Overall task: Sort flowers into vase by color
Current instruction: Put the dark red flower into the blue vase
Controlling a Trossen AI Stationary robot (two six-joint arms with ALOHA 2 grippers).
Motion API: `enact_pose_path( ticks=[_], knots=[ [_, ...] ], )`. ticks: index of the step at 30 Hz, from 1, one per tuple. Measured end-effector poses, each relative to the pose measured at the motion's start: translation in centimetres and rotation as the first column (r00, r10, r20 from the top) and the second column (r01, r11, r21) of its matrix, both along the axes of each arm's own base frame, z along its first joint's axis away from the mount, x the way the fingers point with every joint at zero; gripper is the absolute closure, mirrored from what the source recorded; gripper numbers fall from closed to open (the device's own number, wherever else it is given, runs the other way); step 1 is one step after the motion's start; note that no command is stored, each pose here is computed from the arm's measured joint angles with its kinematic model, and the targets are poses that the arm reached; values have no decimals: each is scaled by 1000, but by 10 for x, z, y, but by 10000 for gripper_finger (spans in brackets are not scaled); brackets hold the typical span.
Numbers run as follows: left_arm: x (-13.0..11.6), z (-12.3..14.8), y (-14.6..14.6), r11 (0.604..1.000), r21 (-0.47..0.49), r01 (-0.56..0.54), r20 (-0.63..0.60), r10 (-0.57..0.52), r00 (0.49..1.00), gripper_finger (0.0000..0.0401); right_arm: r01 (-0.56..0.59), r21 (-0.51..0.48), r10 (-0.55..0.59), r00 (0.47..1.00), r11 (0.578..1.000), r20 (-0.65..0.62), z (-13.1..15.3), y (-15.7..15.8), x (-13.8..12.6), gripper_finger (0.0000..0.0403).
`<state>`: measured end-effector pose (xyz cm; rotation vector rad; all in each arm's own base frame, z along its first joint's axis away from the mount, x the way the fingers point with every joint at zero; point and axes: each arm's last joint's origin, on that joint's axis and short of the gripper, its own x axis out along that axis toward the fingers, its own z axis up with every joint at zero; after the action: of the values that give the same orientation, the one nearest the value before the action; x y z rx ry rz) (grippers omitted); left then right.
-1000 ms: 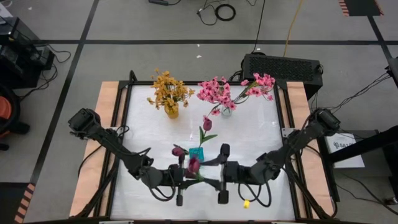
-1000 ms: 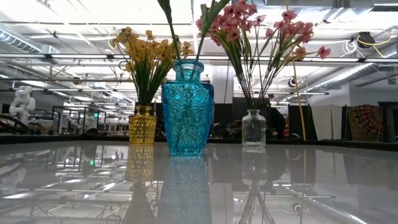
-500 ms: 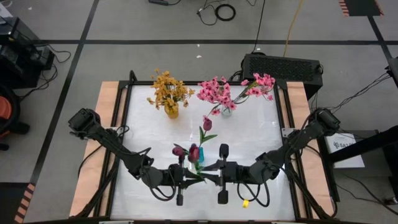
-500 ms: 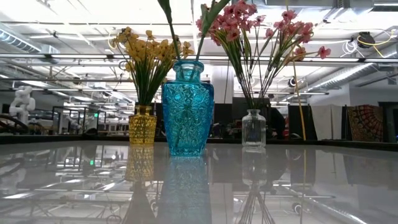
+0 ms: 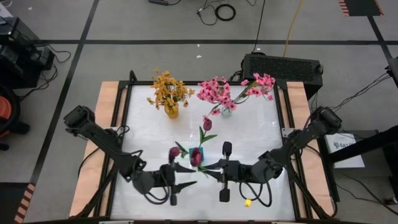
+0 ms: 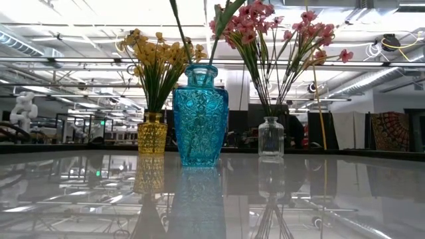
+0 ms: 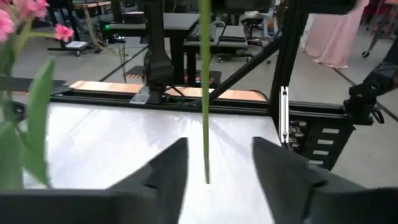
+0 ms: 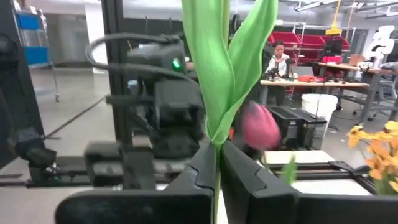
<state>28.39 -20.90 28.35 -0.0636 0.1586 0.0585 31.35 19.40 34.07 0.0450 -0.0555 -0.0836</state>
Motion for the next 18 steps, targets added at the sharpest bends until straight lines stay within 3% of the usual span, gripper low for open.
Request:
enact_pose_path(
  ticks=[6, 11, 18],
  knots=[
    [-29, 14, -9, 999, 40, 4, -17, -3, 1000, 147, 31, -19, -30, 999, 999, 18, -6, -9, -8, 402],
    [-46, 24, -15, 998, 36, 44, -9, -44, 999, 142, 78, -19, -74, 986, 997, 147, -38, -32, -12, 402],
    [-41, 19, -14, 999, 31, 35, -21, -34, 999, 143, 48, 46, -58, 967, 998, 247, -61, -59, -17, 403]
  ],
)
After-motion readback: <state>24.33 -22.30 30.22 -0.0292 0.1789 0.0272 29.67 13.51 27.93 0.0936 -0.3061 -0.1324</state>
